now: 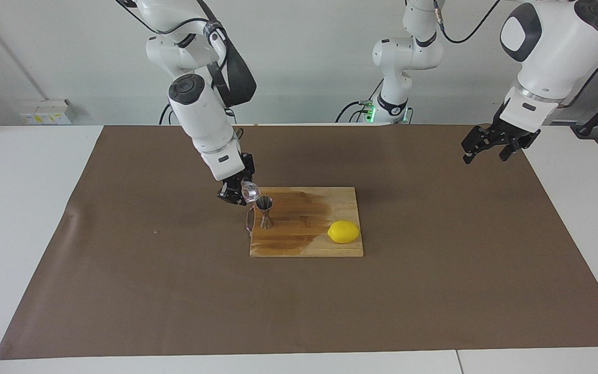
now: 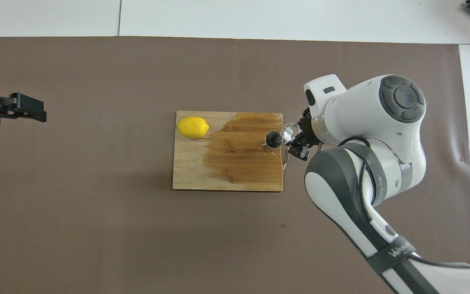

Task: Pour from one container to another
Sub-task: 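Lift the glass with the right gripper over the metal cup, then tilt the glass with the right gripper above the metal cup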

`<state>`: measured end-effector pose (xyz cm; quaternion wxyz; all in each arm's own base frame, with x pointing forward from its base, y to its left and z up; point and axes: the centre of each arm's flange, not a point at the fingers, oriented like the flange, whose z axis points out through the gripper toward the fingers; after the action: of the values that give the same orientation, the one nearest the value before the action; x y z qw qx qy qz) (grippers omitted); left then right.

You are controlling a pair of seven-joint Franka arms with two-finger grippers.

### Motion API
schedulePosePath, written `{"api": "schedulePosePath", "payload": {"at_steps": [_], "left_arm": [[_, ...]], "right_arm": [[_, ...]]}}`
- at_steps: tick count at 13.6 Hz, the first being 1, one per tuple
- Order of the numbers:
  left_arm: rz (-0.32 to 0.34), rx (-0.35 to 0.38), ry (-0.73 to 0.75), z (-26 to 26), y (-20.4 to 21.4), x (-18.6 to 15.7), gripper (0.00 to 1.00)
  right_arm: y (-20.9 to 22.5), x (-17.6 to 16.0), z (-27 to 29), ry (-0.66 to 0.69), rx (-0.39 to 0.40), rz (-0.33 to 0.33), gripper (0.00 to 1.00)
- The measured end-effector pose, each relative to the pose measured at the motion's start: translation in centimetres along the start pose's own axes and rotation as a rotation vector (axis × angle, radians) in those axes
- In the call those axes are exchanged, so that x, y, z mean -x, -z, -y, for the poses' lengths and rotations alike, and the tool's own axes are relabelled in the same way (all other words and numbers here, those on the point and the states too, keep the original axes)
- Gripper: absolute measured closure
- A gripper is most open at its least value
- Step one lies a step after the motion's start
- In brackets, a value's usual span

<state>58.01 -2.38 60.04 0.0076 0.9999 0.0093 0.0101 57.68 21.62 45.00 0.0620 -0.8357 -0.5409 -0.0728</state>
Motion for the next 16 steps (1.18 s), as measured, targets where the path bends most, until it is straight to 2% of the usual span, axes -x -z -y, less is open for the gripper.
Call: {"api": "schedulePosePath", "payload": {"at_steps": [6, 9, 13, 16], "left_arm": [[0.022, -0.001, 0.018, 0.9, -0.9, 0.4, 0.00], [0.022, -0.001, 0.023, 1.2, -0.9, 0.5, 0.00], [0.026, -0.001, 0.021, 1.1, -0.9, 0.6, 0.00], [0.056, -0.002, 0.017, 0.9, -1.1, 1.0, 0.00]], "right_arm": [[1.0, -1.4, 1.3, -0.016, 0.017, 0.068, 0.51], [1.8, -1.6, 1.2, -0.022, 0.018, 0.073, 0.51], [2.1, -1.7, 1.4, -0.039, 0.016, 0.115, 0.51], [2.8, -2.5, 1.5, -0.057, 0.011, 0.148, 0.51]]}}
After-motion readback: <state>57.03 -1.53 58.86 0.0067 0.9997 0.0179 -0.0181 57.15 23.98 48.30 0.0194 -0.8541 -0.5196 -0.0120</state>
